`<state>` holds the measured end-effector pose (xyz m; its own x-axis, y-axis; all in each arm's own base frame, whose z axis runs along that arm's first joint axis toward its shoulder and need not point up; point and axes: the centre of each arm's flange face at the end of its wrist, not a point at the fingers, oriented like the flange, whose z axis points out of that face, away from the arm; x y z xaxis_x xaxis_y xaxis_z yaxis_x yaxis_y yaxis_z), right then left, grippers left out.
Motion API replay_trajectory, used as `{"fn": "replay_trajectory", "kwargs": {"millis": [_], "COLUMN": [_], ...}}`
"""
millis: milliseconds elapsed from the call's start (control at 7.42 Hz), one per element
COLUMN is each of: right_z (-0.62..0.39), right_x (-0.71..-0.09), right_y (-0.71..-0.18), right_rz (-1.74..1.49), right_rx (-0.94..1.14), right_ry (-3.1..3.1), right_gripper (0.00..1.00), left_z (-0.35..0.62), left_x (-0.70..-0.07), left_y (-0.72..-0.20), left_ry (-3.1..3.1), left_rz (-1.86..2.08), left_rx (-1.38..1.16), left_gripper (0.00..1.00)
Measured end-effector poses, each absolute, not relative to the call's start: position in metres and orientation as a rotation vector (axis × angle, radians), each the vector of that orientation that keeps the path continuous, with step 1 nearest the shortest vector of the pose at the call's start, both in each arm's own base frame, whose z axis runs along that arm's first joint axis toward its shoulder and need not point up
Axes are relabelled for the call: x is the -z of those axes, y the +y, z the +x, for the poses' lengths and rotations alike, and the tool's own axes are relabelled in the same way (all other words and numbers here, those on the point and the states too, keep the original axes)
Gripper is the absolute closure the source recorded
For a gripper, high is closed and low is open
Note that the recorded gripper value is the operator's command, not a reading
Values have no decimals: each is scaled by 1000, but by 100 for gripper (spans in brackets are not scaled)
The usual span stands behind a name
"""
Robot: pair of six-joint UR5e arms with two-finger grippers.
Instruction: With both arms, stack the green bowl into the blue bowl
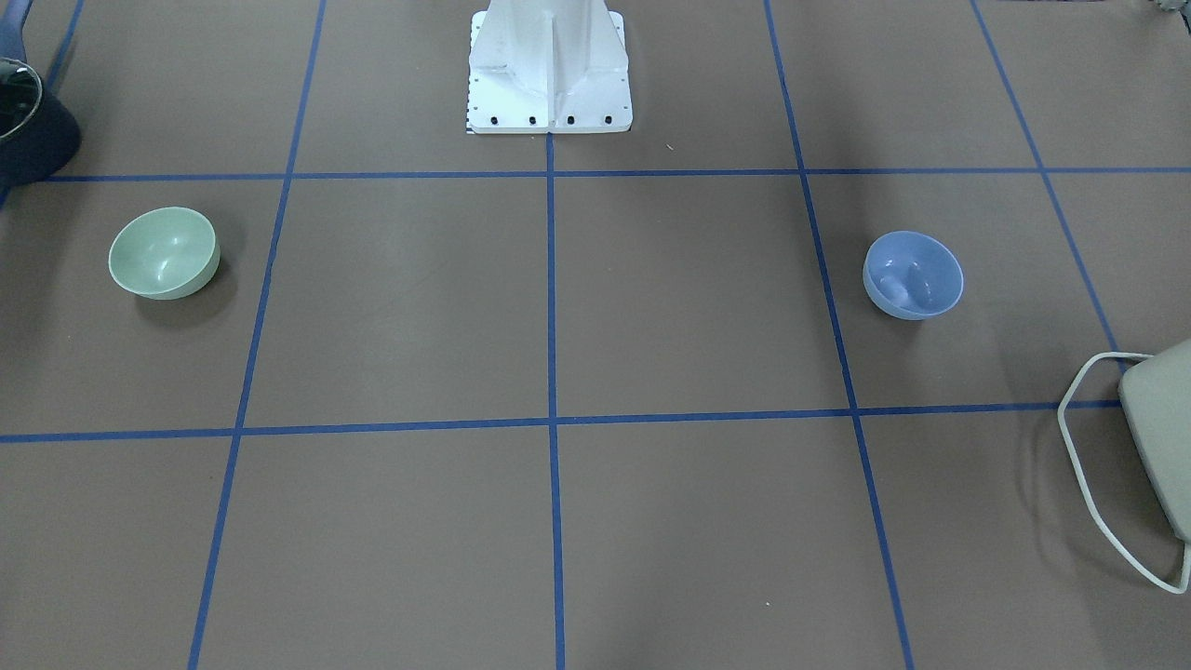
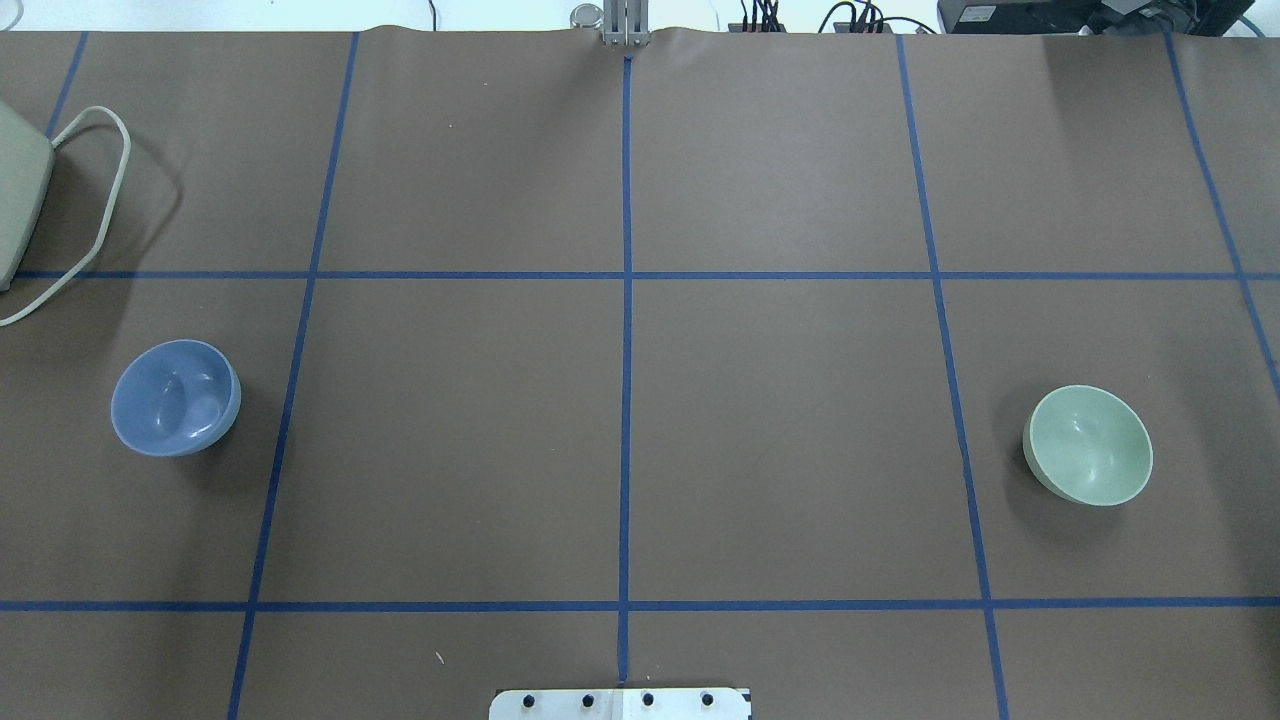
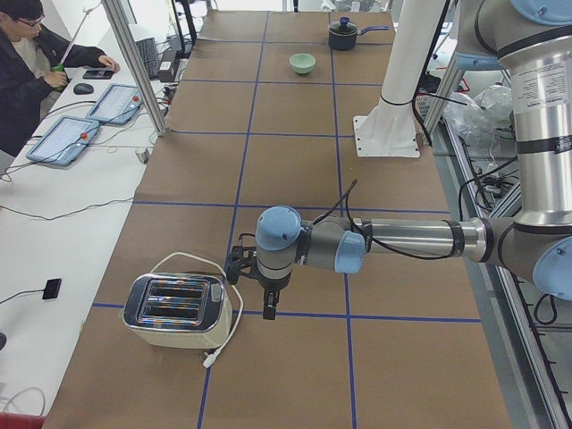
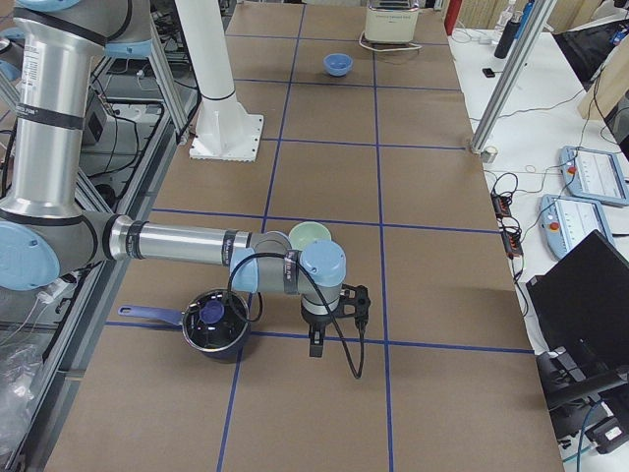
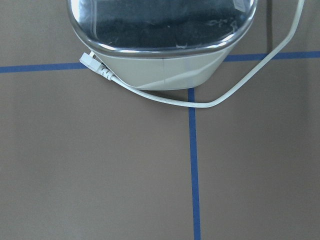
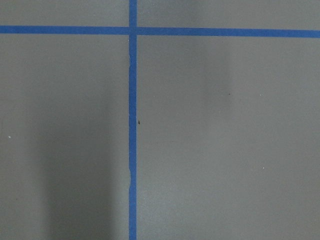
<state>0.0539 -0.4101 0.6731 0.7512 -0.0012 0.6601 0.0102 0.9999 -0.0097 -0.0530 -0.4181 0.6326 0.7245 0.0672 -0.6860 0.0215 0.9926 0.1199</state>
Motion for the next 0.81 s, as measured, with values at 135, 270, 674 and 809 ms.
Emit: {"fn": "replay_trajectory", "kwargs": {"millis": [135, 270, 674, 809], "right_z": [54, 54, 50, 49], "right_x": [-670, -668, -643, -625], "right_y": [-414, -417, -436, -449], "right_rz": [6, 41, 233, 294], "right_rx": [14, 25, 97, 114], "right_ry": [-721, -722, -759, -766], "right_gripper": [0, 0, 0, 0], "left_z": [-53, -53, -53, -53], "left_x": [-630, -628, -612, -599], "left_y": [-420, -421, -428, -434], "left_ry": [761, 761, 762, 762], "left_rz": [139, 153, 261, 352], "left_rx": [-31, -34, -70, -106], "left_gripper": [1, 1, 1, 1]}}
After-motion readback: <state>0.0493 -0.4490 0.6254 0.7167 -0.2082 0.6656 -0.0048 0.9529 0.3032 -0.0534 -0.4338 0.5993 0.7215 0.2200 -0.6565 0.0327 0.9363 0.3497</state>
